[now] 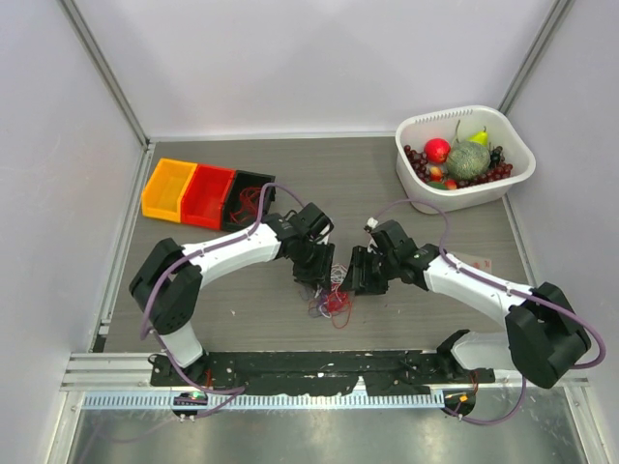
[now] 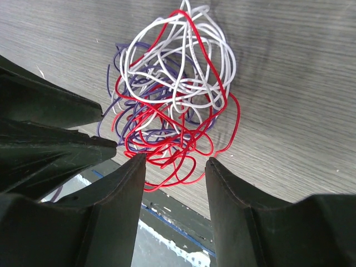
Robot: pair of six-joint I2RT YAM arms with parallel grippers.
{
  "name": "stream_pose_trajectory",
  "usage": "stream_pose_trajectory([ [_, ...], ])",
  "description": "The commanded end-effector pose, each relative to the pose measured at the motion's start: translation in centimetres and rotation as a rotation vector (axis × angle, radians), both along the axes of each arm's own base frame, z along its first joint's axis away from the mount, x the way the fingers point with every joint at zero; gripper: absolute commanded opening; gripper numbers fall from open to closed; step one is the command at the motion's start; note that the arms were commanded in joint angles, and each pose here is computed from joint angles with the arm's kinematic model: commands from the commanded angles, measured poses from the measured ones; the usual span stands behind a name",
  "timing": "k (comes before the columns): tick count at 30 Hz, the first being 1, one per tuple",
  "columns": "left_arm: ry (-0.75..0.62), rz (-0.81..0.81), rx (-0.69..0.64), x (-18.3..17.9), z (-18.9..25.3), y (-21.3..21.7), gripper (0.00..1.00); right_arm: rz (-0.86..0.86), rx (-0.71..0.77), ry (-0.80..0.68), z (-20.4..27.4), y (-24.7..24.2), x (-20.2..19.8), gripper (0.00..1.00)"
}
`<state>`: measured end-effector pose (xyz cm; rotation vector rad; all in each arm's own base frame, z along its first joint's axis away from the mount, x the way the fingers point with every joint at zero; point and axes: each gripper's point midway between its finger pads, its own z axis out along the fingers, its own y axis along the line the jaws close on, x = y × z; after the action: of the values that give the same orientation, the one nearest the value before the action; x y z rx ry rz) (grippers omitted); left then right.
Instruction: Untangle the cables
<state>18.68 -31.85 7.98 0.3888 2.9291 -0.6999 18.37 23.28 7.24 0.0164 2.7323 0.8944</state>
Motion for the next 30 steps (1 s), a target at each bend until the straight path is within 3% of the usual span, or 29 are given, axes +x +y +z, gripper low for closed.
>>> stream_pose_trajectory([
  [1, -0.036, 0.026, -0.013, -0.1, 1.8, 0.3, 0.46, 0.040, 0.045, -0.034, 1.2, 1.7, 0.4, 0.53],
  [5, -0.111, 0.056, -0.029, 0.6, 3.8, 0.7, 0.61, 0.051, 0.043, -0.029, 0.9, 2.0, 0.0, 0.53],
  [9, -0.130, 0.071, -0.027, 0.5, 4.0, 1.3, 0.64, 0.058, 0.044, -0.025, 0.7, 2.4, -0.2, 0.53],
  [17, -0.071, 0.036, -0.003, 0.5, 1.6, 0.3, 0.38, 0.063, 0.031, -0.021, 0.3, 2.6, -0.2, 0.53],
  [30, -0.018, -0.001, -0.014, 0.0, 0.7, -0.8, 0.22, 0.068, 0.034, -0.021, 0.4, 3.0, 0.1, 0.53],
])
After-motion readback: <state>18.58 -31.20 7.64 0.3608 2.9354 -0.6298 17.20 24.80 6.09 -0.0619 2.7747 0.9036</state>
